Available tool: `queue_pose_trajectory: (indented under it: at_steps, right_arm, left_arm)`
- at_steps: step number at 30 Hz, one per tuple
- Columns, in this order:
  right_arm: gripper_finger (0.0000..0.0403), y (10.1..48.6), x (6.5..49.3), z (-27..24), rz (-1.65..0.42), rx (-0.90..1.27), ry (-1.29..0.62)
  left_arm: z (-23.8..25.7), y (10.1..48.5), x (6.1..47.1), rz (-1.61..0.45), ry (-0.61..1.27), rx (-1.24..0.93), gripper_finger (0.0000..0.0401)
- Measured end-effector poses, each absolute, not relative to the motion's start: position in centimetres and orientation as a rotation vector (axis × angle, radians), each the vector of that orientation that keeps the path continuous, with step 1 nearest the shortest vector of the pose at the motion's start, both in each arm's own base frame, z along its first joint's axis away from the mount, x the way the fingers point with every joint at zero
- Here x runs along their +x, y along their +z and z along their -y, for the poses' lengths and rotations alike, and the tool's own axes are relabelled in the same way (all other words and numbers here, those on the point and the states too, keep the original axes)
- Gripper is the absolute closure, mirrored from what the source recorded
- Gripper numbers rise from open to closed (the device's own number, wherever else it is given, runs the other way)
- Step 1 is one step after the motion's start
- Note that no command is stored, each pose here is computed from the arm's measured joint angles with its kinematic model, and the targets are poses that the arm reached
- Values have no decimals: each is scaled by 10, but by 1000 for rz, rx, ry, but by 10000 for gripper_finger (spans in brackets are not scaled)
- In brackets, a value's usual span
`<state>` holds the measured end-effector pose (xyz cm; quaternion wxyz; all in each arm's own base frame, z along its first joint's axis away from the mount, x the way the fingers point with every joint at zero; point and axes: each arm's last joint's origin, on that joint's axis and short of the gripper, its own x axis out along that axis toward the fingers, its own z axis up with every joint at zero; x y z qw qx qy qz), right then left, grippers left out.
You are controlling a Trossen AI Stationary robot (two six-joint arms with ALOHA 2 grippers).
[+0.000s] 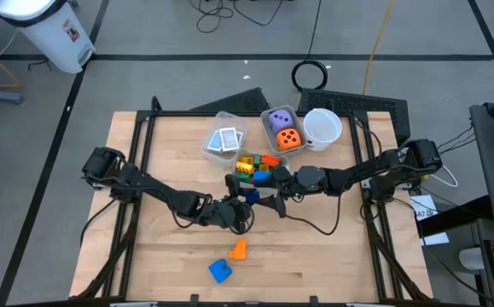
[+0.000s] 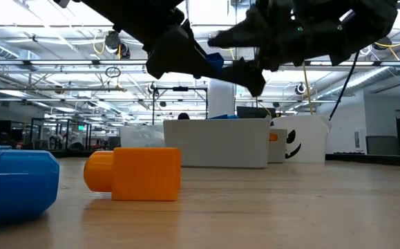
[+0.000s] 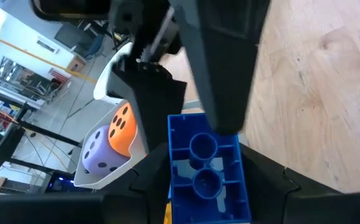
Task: Pick & Place Toys
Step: Put the blue game piece into the bottom gray bin
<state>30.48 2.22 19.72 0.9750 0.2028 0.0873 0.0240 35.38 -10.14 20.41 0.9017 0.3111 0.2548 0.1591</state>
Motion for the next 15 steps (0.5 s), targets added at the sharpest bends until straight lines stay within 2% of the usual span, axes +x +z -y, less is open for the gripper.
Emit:
queue_pose_trajectory:
  at_steps: [4, 8, 15]
  right_arm:
    - [142, 197, 305, -22, -182, 408, 41]
    - [187, 196, 305, -22, -189, 403, 40]
    - [288, 195, 304, -20, -201, 389, 32]
  left_arm:
    - [101, 204, 354, -527, 329, 644, 250]
    - [101, 205, 354, -520, 331, 640, 252]
    - [99, 207, 356, -493, 350, 614, 218]
